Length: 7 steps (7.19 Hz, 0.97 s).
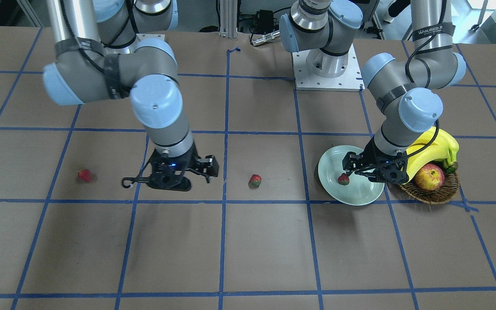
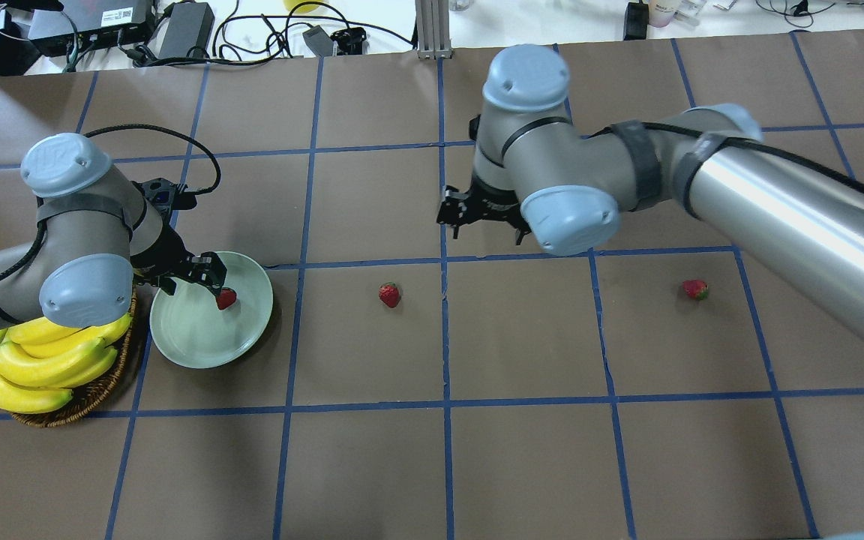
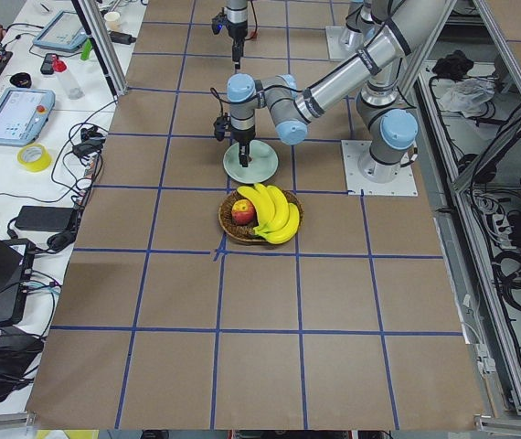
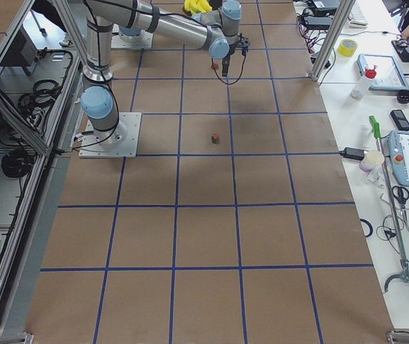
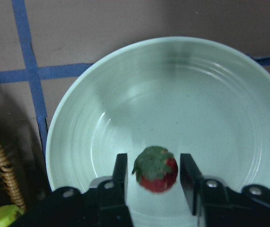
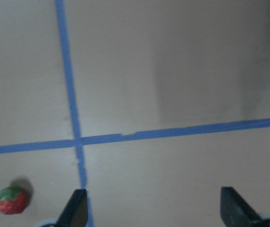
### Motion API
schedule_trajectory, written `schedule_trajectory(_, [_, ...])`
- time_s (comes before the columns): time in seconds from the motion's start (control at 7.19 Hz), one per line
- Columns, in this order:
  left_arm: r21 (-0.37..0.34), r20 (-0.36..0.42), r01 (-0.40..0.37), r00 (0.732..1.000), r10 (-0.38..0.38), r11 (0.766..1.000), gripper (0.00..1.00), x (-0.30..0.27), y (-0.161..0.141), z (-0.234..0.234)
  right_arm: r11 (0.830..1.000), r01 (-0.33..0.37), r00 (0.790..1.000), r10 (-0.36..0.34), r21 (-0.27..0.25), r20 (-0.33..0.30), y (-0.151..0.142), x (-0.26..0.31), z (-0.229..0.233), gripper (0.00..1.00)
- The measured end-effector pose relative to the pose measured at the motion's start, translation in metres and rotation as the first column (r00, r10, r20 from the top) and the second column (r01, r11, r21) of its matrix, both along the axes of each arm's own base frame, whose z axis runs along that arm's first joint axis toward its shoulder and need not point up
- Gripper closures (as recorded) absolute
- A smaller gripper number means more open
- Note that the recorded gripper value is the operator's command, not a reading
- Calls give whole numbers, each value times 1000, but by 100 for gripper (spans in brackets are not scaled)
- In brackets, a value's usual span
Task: Collect all strawberries into plate
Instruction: 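Grasp the mid-table strawberry with left gripper while right grasps the last strawberry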
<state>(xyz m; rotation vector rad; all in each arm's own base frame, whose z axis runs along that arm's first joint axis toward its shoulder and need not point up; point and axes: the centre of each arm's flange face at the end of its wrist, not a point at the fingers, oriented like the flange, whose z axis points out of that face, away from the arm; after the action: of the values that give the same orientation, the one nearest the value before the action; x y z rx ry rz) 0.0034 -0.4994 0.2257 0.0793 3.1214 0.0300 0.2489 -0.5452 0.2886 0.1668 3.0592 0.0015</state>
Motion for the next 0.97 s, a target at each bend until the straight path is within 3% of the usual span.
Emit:
schedule_trajectory(0.14, [-19, 2, 26, 1000, -26, 999, 0, -14, -7, 8, 1000, -25, 999, 25, 1, -27, -12, -51, 10, 14])
schedule_trajectory(0.42, [-66, 10, 71, 997, -71, 995, 0, -83, -23, 27, 994, -101, 989, 103, 31, -105, -24, -152, 6, 12])
schedule_trajectory(0.84, [-88, -52, 33, 998, -38, 996, 0, -178, -25, 18, 982, -166, 980, 175, 94, -98, 4, -251, -48, 13])
schedule_trajectory(0.97, [-92, -86, 22, 996, -30, 996, 0, -203, -24, 9, 982, -172, 978, 180, 84, -101, 23, -259, -75, 22])
